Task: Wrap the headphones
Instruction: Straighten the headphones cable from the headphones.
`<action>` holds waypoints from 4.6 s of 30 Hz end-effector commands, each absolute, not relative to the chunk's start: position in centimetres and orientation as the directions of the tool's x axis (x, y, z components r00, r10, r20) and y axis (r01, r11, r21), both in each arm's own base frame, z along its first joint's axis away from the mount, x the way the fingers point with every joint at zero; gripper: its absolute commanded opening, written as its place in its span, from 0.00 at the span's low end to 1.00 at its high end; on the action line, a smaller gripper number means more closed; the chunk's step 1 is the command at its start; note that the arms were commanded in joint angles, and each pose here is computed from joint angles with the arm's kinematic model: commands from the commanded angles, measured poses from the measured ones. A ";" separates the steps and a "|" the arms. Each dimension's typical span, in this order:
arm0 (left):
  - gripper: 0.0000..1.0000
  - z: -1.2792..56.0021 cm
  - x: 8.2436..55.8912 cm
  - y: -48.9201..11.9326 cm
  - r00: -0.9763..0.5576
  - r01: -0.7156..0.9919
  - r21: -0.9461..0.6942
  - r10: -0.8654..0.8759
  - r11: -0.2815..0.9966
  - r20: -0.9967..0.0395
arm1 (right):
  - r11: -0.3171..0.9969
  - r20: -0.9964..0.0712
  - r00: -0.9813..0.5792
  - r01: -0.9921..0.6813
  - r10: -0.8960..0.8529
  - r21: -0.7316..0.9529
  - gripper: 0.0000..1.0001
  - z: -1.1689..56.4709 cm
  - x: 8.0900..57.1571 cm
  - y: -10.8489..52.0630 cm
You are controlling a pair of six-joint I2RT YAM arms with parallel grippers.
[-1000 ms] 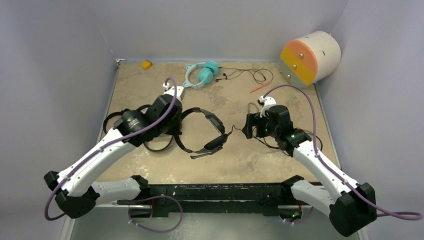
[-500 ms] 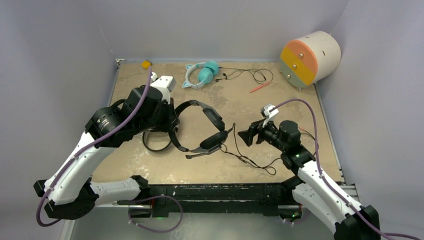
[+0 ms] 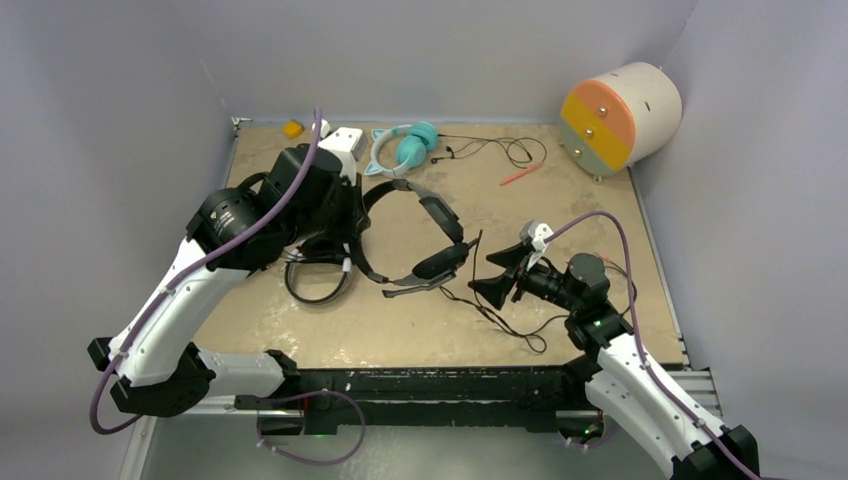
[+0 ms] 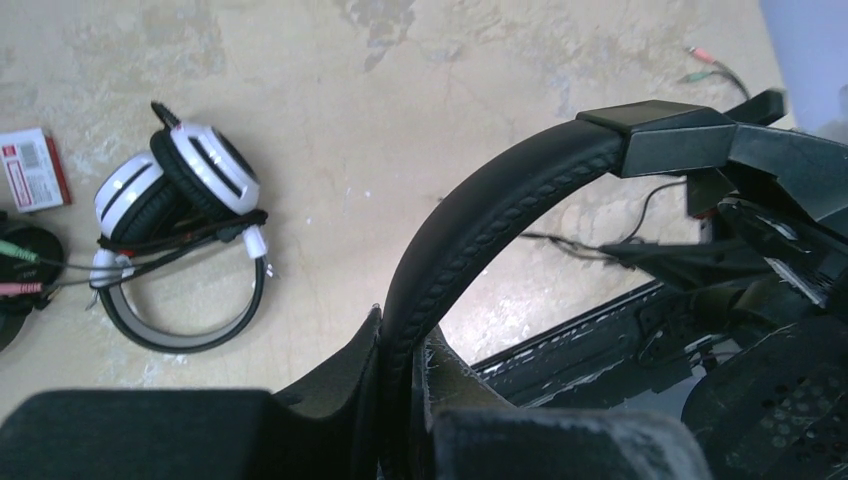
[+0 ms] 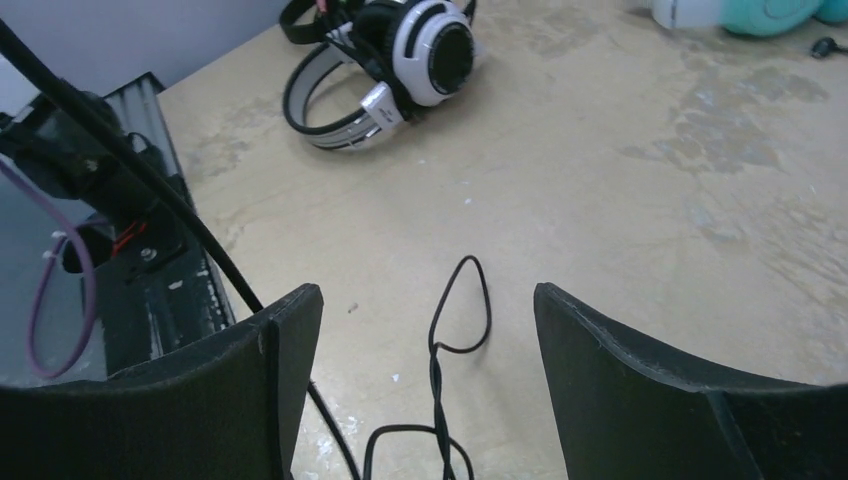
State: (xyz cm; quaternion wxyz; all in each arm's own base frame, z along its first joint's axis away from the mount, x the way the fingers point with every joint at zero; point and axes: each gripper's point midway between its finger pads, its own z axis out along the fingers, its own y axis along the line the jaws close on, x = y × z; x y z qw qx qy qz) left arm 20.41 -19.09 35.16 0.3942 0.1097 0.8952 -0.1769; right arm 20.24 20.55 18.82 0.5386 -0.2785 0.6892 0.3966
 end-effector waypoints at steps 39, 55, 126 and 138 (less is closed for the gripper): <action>0.00 40.0 24.5 -20.7 -0.582 0.362 -0.286 -0.025 0.887 -0.813 | 0.427 -0.974 -0.184 -0.876 0.135 0.225 0.54 28.9 23.2 23.6; 0.00 57.9 32.2 -6.2 -0.111 0.151 -0.579 -0.569 0.801 -0.815 | 0.696 -0.748 -0.655 -0.488 0.106 0.527 0.30 12.4 26.7 21.6; 0.00 55.9 34.2 -8.3 -0.171 0.242 -0.617 -0.594 0.748 -0.786 | 0.513 -0.950 -0.241 -0.800 0.199 0.311 0.83 26.4 34.4 37.7; 0.00 55.5 34.2 -8.0 -0.162 0.229 -0.611 -0.589 0.758 -0.792 | 0.729 -0.955 -0.226 -0.619 0.191 0.292 0.89 27.1 32.9 30.2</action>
